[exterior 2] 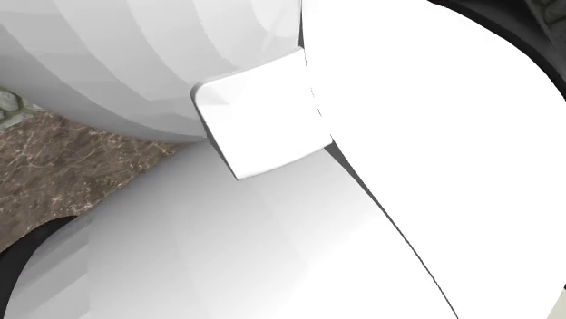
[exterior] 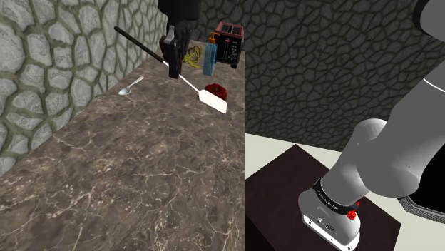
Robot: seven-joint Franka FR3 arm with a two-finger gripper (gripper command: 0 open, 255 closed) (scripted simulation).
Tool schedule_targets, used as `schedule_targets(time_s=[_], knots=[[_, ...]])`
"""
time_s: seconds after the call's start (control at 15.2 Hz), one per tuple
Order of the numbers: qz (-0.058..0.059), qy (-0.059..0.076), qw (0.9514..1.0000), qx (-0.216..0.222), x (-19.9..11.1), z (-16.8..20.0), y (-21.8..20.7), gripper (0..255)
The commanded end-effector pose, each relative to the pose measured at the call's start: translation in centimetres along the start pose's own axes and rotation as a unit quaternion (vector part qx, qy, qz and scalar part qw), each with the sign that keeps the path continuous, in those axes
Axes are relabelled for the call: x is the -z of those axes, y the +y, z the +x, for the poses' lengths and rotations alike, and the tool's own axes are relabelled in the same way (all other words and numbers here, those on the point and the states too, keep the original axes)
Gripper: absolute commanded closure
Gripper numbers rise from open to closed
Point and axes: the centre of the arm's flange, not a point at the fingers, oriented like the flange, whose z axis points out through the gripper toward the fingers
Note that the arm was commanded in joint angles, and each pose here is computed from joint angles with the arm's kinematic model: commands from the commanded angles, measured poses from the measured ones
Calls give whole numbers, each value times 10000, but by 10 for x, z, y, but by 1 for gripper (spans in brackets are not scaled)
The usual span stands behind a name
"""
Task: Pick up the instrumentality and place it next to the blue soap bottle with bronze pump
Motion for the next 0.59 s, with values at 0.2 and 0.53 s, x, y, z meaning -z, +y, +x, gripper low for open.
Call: schedule_targets(time_s=[0.2, 0.53], knots=[[0, -2, 10000, 0, 27, 1, 0, 255], [0, -2, 10000, 0, 42, -4, 26, 255]])
